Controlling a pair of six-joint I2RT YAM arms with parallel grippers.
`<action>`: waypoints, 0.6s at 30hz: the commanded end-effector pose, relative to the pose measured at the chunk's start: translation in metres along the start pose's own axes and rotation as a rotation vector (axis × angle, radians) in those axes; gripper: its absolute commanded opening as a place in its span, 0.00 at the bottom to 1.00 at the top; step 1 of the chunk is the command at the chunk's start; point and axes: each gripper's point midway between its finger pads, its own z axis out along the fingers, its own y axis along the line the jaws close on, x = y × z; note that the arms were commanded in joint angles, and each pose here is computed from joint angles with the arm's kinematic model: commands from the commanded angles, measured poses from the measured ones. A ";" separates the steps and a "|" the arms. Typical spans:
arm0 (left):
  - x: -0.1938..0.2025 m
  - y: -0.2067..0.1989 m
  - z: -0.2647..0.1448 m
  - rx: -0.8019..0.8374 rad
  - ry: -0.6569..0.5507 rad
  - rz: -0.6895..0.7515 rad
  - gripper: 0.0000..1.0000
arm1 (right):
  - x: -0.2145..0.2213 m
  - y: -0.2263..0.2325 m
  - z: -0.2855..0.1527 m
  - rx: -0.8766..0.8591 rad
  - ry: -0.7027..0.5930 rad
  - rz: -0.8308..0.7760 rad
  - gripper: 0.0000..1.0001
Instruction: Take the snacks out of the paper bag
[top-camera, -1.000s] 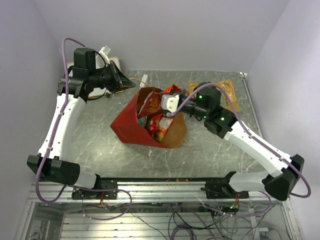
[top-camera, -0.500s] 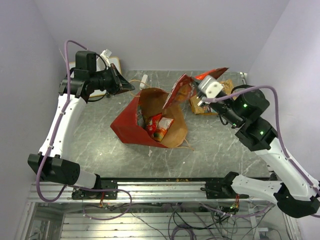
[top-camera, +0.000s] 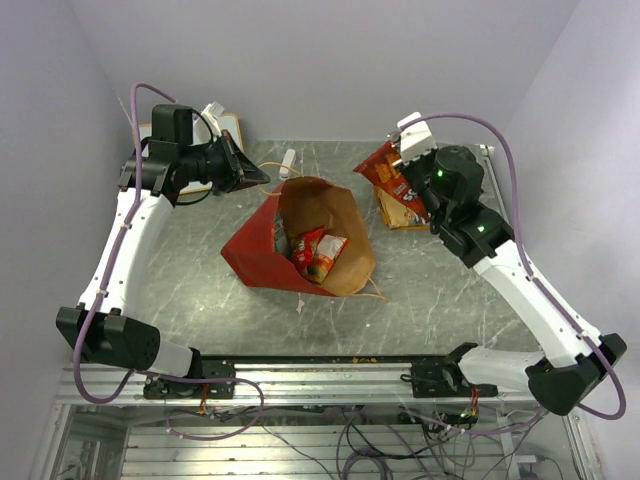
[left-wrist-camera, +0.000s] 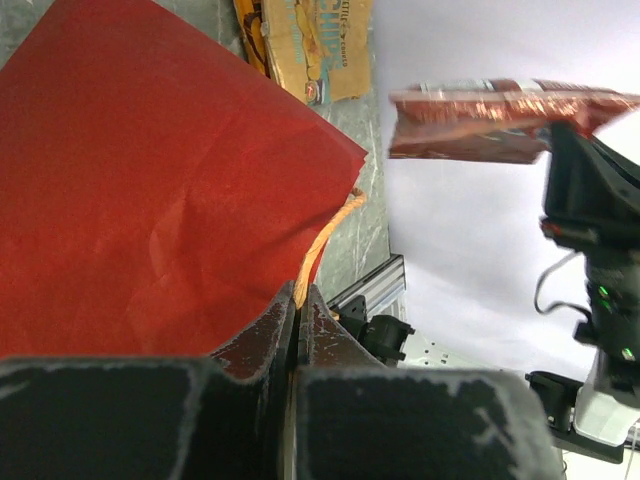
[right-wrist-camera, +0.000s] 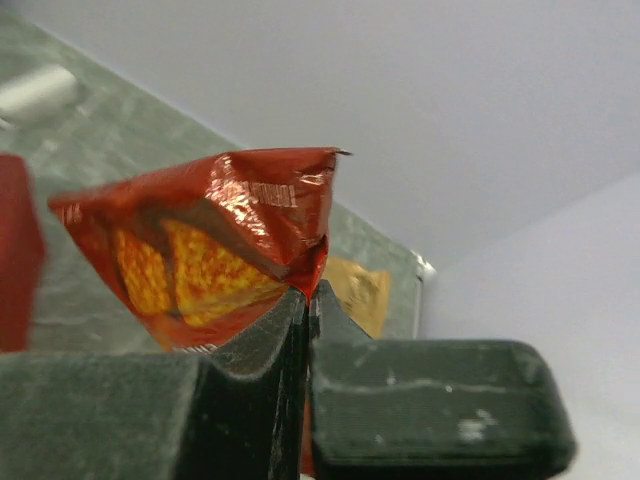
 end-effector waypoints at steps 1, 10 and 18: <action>-0.002 -0.016 -0.013 0.057 -0.028 0.042 0.07 | 0.038 -0.021 0.013 0.018 0.049 -0.076 0.00; -0.002 -0.013 -0.009 0.053 -0.017 0.036 0.07 | 0.100 -0.022 0.032 -0.132 0.014 -0.330 0.00; -0.007 -0.013 -0.004 0.053 -0.001 0.033 0.07 | 0.149 0.004 0.055 -0.381 -0.003 -0.496 0.00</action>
